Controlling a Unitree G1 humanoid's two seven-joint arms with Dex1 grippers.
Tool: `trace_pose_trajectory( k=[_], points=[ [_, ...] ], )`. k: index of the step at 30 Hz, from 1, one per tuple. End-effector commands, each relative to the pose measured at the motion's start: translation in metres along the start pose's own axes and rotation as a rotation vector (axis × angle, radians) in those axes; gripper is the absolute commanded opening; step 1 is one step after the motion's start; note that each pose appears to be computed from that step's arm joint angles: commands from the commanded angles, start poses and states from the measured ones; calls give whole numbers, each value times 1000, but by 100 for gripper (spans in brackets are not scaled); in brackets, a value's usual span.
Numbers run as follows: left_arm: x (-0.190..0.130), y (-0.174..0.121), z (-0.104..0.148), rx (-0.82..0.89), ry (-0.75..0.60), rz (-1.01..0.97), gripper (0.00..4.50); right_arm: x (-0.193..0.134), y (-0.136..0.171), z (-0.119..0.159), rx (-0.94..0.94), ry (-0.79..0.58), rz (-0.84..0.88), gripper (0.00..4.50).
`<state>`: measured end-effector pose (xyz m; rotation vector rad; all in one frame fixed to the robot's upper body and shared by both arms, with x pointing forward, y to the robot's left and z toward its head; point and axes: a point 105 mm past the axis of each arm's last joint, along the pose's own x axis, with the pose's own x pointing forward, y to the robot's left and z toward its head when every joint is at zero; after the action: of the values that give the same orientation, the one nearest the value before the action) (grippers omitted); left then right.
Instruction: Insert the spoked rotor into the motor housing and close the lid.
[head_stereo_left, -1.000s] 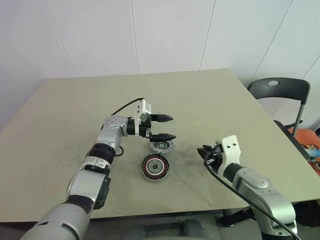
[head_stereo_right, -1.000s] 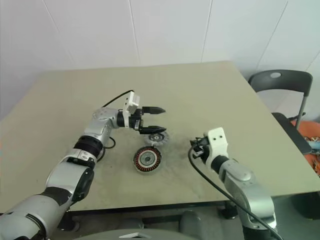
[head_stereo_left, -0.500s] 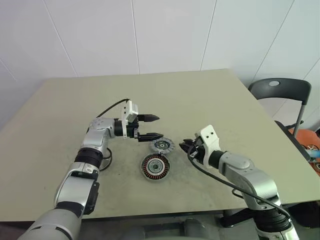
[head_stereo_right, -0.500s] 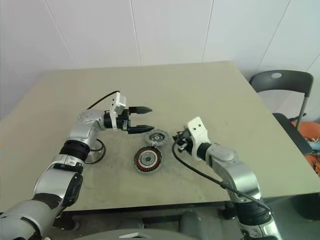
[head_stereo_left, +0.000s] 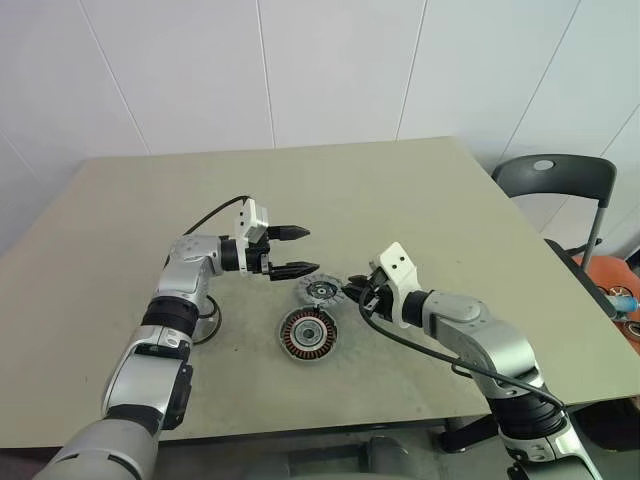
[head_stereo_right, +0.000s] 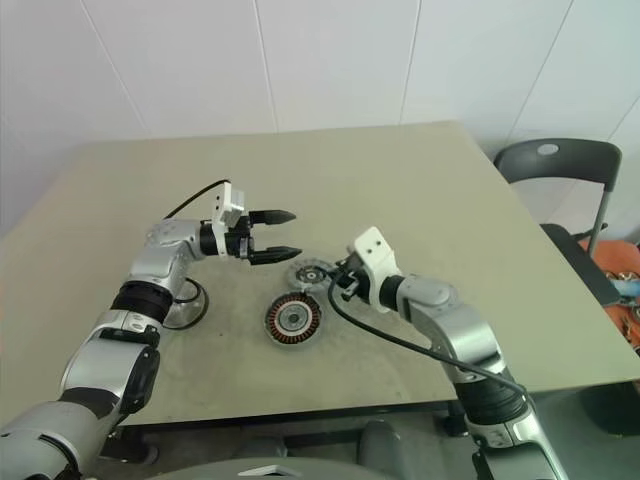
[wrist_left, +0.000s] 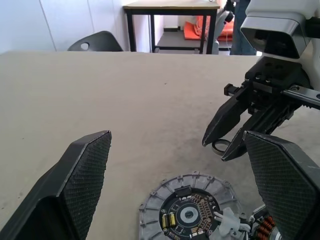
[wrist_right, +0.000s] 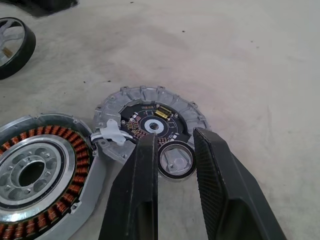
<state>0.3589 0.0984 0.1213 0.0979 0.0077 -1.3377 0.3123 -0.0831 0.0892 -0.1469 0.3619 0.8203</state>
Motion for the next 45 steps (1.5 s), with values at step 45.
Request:
trace_pose_trajectory(
  k=[45],
  points=[
    [-32,-16,32,51,-37,215,450,27,76,1,-178,79,472,68]
  ],
)
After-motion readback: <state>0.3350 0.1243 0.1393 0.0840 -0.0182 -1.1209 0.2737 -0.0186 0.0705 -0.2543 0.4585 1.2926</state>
